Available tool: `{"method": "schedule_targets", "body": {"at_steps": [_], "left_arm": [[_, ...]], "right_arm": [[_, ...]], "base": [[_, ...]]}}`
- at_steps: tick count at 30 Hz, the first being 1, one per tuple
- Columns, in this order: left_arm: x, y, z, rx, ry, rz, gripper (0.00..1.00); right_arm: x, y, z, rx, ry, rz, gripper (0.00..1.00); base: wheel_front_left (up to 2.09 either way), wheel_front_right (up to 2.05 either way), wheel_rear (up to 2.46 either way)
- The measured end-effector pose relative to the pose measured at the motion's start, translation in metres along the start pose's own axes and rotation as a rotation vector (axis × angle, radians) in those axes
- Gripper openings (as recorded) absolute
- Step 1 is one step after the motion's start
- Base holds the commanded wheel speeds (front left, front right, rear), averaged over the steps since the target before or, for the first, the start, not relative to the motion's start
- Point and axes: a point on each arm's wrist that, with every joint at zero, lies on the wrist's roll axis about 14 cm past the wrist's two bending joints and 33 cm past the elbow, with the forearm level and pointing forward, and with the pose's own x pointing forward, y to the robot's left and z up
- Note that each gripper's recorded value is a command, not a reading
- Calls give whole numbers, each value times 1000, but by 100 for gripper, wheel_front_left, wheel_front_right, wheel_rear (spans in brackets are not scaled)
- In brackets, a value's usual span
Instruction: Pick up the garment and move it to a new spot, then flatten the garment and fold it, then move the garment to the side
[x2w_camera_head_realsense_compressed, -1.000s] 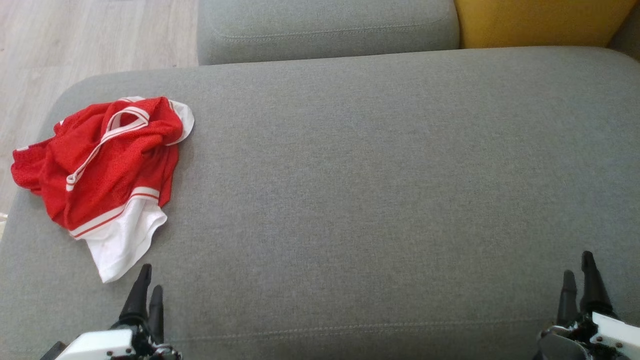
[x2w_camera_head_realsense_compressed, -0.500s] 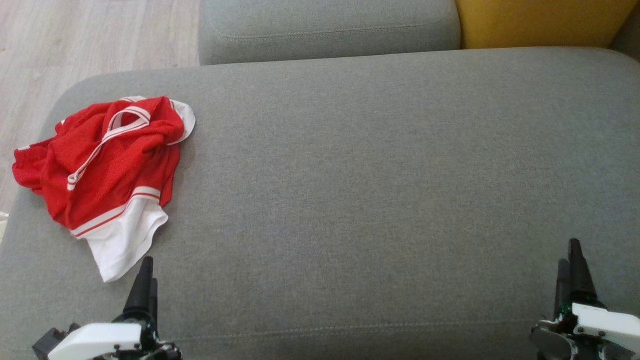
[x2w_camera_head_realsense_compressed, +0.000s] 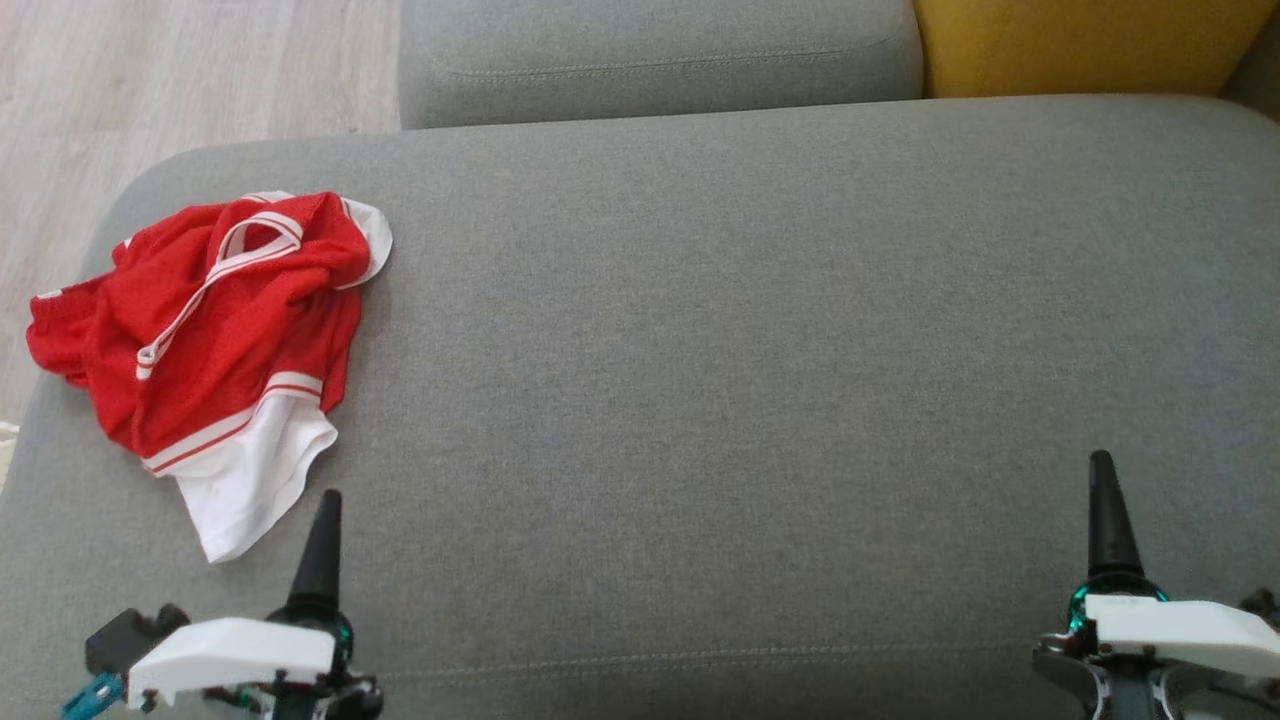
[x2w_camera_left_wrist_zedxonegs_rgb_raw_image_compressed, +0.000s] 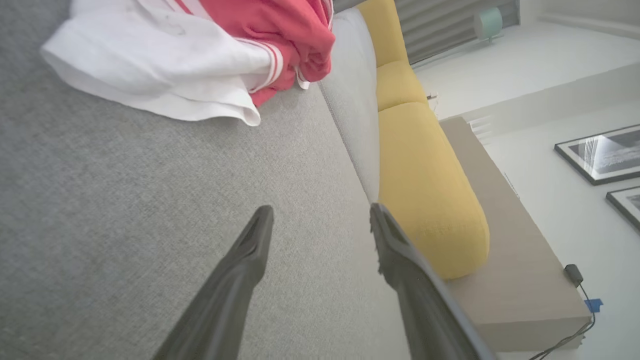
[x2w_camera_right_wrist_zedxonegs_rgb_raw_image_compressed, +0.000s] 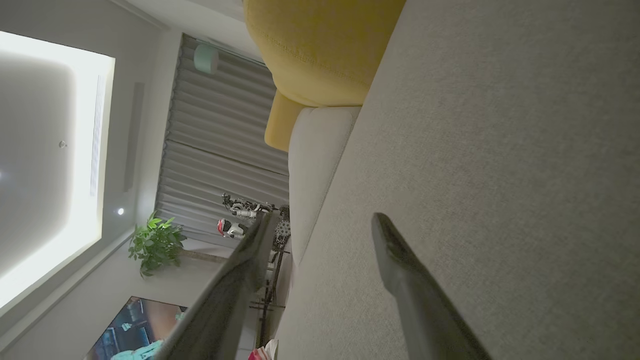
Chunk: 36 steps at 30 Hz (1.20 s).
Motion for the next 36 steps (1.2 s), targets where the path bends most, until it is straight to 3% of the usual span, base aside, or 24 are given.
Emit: {"method": "schedule_targets", "body": {"at_steps": [36], "left_arm": [[-1, -56, -6, 497, -71, -153, 100]], "right_arm": [[2, 51, -37, -467, 49, 188, 100]], "base": [[0, 0, 0]]}}
